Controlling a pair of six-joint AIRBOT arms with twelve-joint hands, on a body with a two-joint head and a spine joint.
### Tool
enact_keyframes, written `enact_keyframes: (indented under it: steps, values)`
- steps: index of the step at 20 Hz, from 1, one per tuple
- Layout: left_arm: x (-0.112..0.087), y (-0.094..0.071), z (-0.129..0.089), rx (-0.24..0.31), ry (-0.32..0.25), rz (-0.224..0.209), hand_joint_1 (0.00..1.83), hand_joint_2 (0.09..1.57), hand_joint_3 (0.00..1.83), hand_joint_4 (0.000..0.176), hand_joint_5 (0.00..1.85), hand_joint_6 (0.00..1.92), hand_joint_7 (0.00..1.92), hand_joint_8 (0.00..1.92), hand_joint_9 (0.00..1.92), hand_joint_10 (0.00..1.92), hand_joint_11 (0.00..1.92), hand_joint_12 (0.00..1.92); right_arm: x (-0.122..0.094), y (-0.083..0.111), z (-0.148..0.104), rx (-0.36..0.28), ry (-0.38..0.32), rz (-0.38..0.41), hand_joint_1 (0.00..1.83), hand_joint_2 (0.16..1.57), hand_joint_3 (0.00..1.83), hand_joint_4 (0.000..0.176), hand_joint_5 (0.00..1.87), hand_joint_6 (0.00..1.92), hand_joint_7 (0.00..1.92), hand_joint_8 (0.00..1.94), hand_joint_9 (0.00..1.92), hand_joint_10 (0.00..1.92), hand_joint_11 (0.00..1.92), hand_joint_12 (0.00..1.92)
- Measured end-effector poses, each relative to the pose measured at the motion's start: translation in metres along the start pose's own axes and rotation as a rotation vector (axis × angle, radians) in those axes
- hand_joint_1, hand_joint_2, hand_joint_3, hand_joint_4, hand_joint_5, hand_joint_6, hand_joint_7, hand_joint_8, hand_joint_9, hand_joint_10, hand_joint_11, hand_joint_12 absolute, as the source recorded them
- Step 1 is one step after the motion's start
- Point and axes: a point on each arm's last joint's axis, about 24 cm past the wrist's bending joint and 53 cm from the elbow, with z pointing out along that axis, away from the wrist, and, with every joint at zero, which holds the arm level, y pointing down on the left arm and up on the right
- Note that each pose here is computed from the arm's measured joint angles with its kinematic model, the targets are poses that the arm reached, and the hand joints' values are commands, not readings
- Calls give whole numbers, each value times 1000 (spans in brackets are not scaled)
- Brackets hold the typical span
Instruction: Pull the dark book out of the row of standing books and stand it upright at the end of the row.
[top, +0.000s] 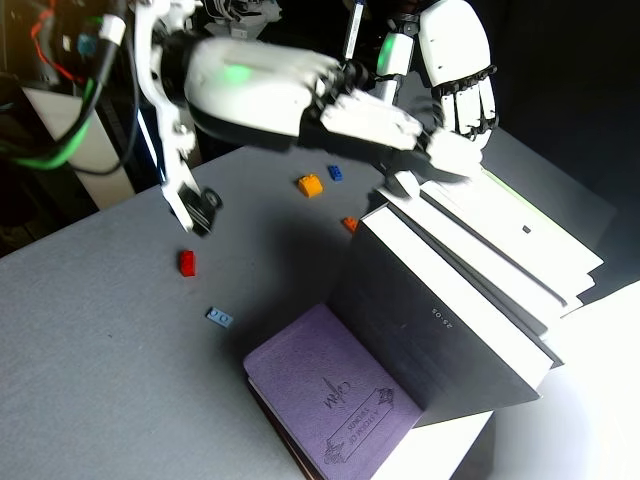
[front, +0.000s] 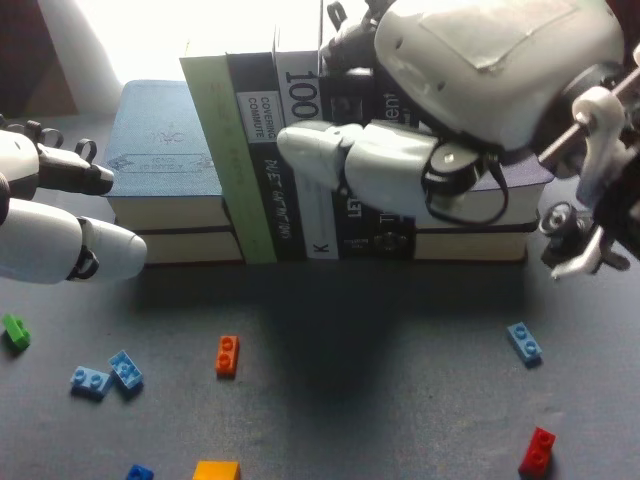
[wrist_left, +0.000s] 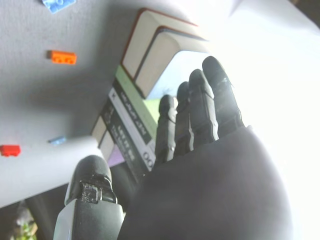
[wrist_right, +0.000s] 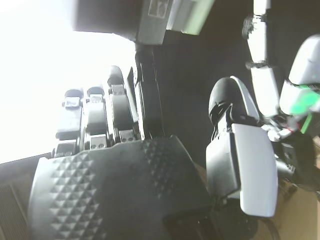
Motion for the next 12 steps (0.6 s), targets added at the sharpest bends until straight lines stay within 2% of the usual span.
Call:
enact_keyframes:
  steps: [2, 4, 5, 10, 12]
  values:
    - [0, 0, 0, -2, 0, 1, 0, 1206, 2, 38, 158, 1, 137, 2, 138, 4, 0, 535, 4, 4, -7, 1, 12, 0, 0, 1173, 0, 8, 792, 13, 190, 3, 0, 0, 0, 0]
    - [0, 0, 0, -2, 0, 1, 0, 1209, 2, 42, 169, 4, 157, 7, 159, 9, 0, 573, 9, 9, -14, 2, 30, -8, 1, 1181, 4, 4, 785, 9, 183, 0, 0, 0, 0, 0]
    - [0, 0, 0, -1, 0, 1, 0, 1211, 3, 36, 164, 1, 153, 4, 160, 7, 0, 583, 12, 12, -19, 0, 40, -14, 8, 1177, 2, 2, 796, 14, 197, 6, 0, 0, 0, 0]
    - [0, 1, 0, -3, 0, 1, 0, 1214, 2, 39, 152, 0, 142, 0, 144, 1, 0, 528, 24, 24, -35, 5, 100, -1, 0, 1180, 2, 15, 788, 10, 205, 8, 0, 0, 0, 0]
    - [0, 0, 0, -2, 0, 0, 0, 1212, 0, 38, 154, 1, 144, 1, 146, 2, 0, 529, 31, 26, -41, 16, 134, -2, 0, 1178, 2, 13, 785, 9, 193, 2, 0, 0, 0, 0]
